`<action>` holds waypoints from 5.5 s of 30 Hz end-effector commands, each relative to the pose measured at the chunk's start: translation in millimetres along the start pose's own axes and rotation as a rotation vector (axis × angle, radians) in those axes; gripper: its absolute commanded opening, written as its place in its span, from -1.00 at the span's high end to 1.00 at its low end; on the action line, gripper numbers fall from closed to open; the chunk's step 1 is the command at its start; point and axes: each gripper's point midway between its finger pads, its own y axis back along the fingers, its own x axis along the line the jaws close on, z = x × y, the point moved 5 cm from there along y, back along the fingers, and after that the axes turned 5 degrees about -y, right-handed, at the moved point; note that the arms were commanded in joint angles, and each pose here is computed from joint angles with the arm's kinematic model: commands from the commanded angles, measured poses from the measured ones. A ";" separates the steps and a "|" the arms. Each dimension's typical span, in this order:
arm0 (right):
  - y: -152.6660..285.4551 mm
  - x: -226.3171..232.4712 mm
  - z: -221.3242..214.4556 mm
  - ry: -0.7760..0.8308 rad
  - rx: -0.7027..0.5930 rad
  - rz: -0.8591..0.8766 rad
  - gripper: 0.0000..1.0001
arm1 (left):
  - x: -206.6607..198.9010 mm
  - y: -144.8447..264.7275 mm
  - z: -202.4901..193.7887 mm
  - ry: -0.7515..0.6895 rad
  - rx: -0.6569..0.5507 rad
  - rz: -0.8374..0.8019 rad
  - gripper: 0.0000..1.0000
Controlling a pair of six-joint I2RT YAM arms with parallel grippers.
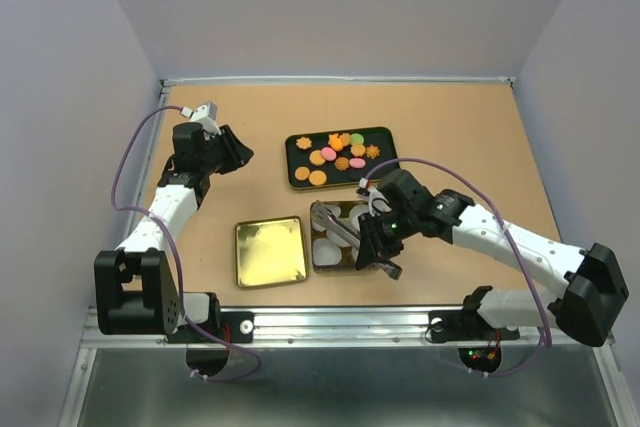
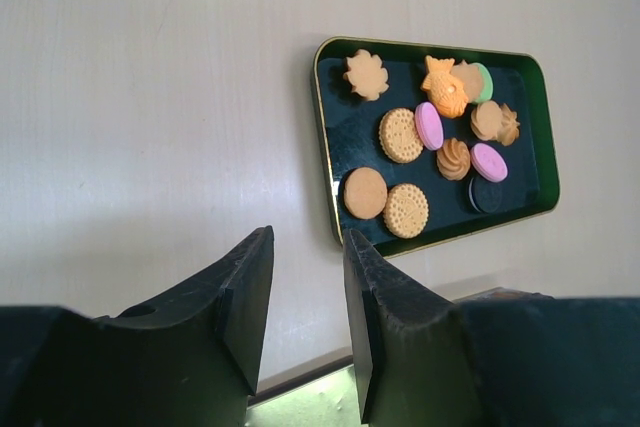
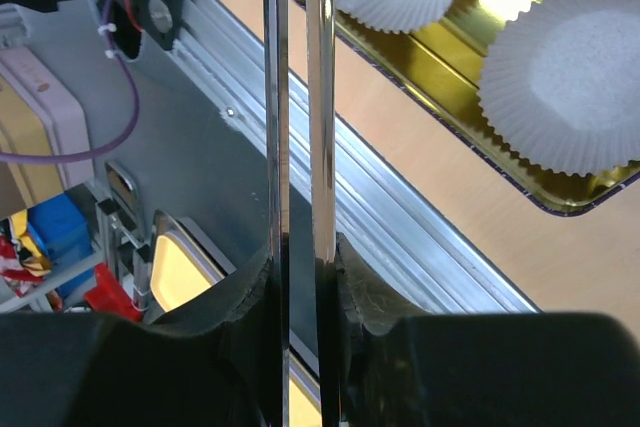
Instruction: Pack the cookies
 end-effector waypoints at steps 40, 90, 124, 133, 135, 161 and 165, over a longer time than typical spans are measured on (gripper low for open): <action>-11.1 -4.9 30.3 0.099 -0.157 -0.046 0.00 | -5.0 7.4 1.1 -0.030 -0.032 -0.006 0.11; 15.2 -106.8 247.8 -0.148 -0.308 -0.314 0.13 | 12.0 -22.5 52.5 -0.065 -0.039 0.019 0.12; 43.5 -77.1 246.0 -0.122 -0.361 -0.265 0.64 | 13.0 -24.7 48.2 -0.057 -0.026 0.013 0.13; 85.8 -43.5 198.0 -0.108 -0.399 -0.223 0.63 | 13.5 -25.4 46.5 -0.052 -0.023 0.012 0.12; 91.0 -42.0 174.1 -0.119 -0.389 -0.219 0.64 | 13.5 -25.4 45.8 -0.052 -0.021 0.011 0.12; 60.1 -69.5 2.1 -0.312 -0.151 -0.124 0.63 | 15.5 -22.7 41.5 -0.051 -0.024 0.023 0.14; 60.2 -62.2 -0.1 -0.297 -0.140 -0.097 0.63 | 15.5 -23.3 40.3 -0.052 -0.020 0.023 0.13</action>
